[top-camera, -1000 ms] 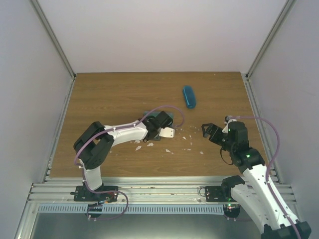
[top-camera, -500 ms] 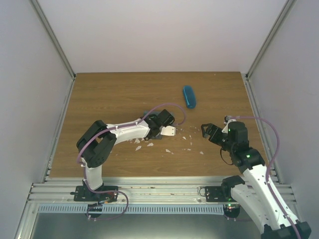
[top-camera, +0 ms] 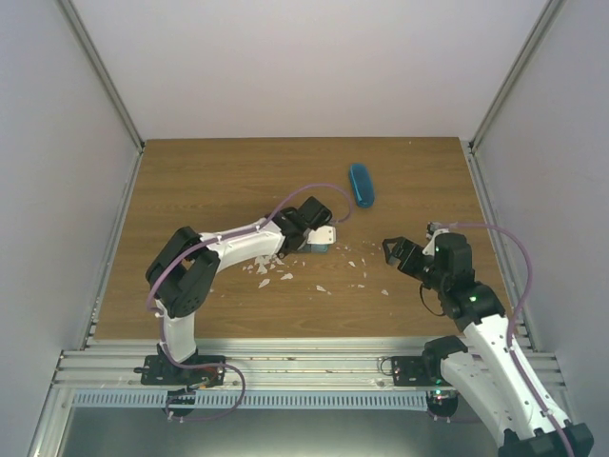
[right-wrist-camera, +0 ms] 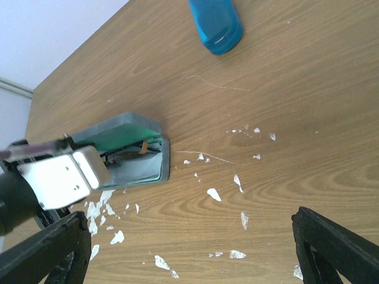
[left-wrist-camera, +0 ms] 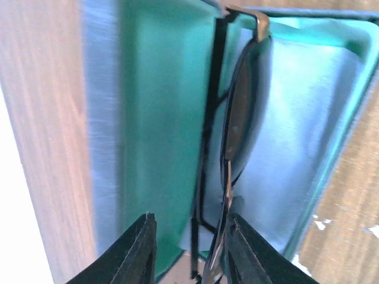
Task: Organize the sunglasses
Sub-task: Place the sunglasses in the sunglasses case.
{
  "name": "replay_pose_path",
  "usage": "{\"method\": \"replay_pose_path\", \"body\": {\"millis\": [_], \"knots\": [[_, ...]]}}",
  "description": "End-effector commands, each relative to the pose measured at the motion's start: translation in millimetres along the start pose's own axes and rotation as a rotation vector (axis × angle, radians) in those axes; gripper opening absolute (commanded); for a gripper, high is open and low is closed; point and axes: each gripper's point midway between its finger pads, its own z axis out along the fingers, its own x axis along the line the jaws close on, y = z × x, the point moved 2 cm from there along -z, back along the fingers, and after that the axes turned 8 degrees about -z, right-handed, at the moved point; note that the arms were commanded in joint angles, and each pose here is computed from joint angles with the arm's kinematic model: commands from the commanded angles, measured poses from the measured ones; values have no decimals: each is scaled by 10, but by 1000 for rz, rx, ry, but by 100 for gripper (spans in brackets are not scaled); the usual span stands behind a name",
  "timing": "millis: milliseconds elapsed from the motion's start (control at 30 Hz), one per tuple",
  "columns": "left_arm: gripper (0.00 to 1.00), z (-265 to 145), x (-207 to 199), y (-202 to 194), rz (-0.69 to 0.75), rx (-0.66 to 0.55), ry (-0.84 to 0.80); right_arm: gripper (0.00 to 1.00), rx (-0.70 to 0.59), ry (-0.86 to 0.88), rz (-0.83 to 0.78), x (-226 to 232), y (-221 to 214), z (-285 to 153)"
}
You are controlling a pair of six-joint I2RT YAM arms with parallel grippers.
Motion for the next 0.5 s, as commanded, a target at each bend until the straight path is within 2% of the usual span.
{"method": "replay_pose_path", "body": {"millis": [0,233,467], "knots": [[34,-43,222,103,-71,-35,38,92,3,15,16,-6,-21,28],[35,11,299,57,-118,-29,47,92,13,18,17,-12,-46,59],[35,-57,317,96,-180,-80,17,92,35,31,13,-4,-82,113]]}}
